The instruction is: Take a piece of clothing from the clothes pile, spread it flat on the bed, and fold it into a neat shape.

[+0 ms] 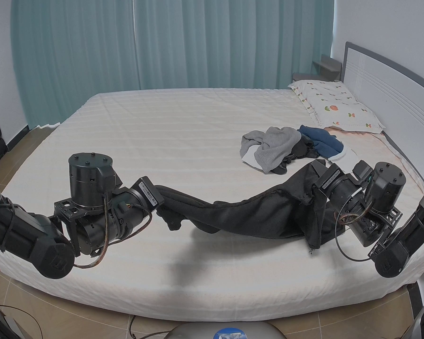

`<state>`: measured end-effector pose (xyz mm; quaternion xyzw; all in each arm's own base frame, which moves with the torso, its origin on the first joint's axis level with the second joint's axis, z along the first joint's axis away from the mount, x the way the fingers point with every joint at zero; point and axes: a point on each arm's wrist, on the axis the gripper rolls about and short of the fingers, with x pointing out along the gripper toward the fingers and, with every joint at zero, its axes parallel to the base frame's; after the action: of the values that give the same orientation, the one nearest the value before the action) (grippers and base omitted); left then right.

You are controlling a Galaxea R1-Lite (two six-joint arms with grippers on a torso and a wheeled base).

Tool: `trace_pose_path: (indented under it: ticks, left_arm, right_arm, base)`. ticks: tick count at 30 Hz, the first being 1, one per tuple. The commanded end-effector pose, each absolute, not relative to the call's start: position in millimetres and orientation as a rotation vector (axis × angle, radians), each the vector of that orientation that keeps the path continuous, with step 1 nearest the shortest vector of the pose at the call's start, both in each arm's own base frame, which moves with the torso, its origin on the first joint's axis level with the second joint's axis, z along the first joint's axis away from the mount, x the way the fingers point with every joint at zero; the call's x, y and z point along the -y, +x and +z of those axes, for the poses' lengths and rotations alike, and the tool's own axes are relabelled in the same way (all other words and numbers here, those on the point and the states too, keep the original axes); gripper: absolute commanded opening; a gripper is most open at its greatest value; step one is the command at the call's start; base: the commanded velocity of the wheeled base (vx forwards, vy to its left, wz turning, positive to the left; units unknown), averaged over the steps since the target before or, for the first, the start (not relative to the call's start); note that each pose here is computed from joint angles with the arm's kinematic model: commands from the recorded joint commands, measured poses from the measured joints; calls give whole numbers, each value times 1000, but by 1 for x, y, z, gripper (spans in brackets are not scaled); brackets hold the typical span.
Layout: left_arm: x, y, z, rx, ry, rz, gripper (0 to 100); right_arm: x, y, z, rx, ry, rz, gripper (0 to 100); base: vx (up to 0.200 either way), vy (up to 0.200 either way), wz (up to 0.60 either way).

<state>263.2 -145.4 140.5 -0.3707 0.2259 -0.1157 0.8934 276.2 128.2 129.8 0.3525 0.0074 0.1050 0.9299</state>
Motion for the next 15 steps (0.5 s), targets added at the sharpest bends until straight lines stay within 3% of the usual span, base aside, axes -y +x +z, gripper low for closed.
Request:
trace_pose_path:
  ticks: [1,15]
  left_arm:
    - [145,262,143,-461,-772,-242,0]
    - [139,262,149,-438,-779,-238,0]
  right_arm:
    - [-130,277,130,-11,724,222,0]
    - [-143,280,146,38,738,275,0]
  base:
    - [0,200,0]
    - [0,200,0]
